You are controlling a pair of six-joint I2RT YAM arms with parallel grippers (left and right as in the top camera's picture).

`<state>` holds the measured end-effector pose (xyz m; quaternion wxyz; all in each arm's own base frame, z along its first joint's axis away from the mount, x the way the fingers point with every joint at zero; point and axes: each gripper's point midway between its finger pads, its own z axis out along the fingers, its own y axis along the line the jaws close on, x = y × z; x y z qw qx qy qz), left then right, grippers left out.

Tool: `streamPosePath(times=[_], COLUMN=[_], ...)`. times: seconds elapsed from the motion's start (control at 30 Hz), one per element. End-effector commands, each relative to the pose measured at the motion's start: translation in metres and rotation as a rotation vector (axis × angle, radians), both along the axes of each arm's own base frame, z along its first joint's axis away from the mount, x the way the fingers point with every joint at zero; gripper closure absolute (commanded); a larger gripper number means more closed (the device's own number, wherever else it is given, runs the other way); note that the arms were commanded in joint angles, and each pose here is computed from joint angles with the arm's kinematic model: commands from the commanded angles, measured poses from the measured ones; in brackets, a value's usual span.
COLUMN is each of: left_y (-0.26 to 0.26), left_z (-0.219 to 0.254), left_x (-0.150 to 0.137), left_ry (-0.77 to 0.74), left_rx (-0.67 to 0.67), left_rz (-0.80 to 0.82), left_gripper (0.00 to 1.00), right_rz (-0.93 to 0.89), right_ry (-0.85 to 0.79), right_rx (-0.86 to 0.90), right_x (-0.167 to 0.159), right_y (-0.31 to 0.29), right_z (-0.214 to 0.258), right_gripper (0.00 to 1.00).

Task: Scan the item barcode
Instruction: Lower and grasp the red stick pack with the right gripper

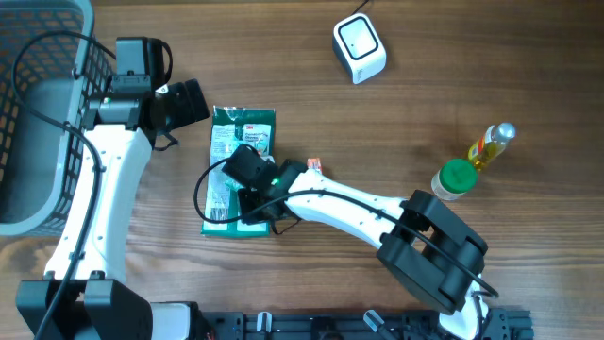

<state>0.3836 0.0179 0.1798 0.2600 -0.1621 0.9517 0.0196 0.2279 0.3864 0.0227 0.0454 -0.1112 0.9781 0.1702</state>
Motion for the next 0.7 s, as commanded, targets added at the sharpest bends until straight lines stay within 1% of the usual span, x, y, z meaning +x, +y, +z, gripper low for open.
streamPosePath(times=[0.0,0.4,0.53,0.67], left_y=[0.003,0.003,0.003,0.003], left_z=[0.001,0.001,0.001,0.001], left_x=[0.001,0.001,0.001,0.001], left_ry=[-0.006,-0.006,-0.006,-0.006], left_rx=[0.000,0.000,0.000,0.000], left_rz=[0.016,0.016,0.016,0.016], left_gripper=[0.00,0.00,0.00,0.00], right_rz=[-0.015,-0.012,-0.014,-0.014], right_ry=[0.000,-0.003,-0.009,-0.016], right_rx=[-0.046,-0.031,-0.034,-0.022], right_x=[0.001,0.003,0.003,0.002], right_y=[-0.006,-0.002,-0.003,-0.004], right_z=[-0.018,-0.021,-0.023,-0.031], right_gripper=[0.71,0.72,0.78,0.78])
